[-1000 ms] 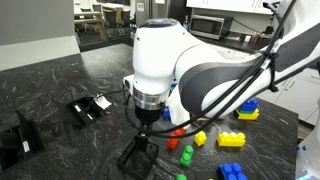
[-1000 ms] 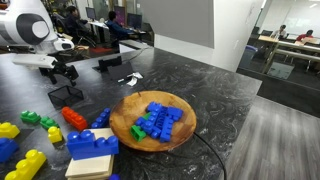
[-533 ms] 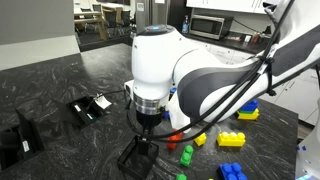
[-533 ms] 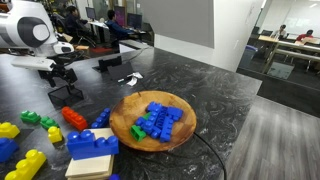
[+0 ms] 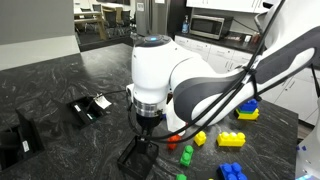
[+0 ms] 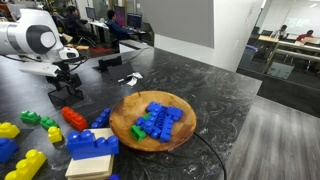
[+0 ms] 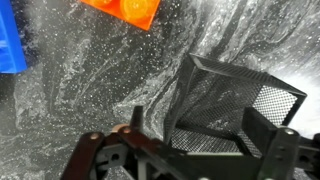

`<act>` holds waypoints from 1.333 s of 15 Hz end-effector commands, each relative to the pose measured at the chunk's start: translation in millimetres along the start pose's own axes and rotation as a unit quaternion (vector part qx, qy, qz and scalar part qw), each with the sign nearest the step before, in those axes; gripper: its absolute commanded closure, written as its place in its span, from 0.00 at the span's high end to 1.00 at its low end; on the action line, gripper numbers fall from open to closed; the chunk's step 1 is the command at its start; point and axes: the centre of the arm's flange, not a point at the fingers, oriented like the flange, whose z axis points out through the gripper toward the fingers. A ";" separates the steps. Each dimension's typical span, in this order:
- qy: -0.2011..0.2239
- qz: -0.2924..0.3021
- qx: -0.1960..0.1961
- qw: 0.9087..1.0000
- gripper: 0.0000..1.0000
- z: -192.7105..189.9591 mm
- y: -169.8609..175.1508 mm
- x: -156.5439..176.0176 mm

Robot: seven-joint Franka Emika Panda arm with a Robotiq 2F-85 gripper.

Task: Bring the black box forward

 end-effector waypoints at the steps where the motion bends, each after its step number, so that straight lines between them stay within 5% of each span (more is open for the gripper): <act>1: 0.024 0.016 0.006 1.000 1.00 24.9 1.5 0.5; 5: 0.031 0.033 0.005 0.999 1.00 43.7 4.5 -0.4; 8: 0.032 0.042 -0.001 0.999 0.66 46.7 6.2 -0.6; 16: 0.025 0.041 0.006 0.999 0.10 49.9 5.4 2.5; 20: 0.026 0.028 0.011 0.999 0.00 47.2 4.8 3.2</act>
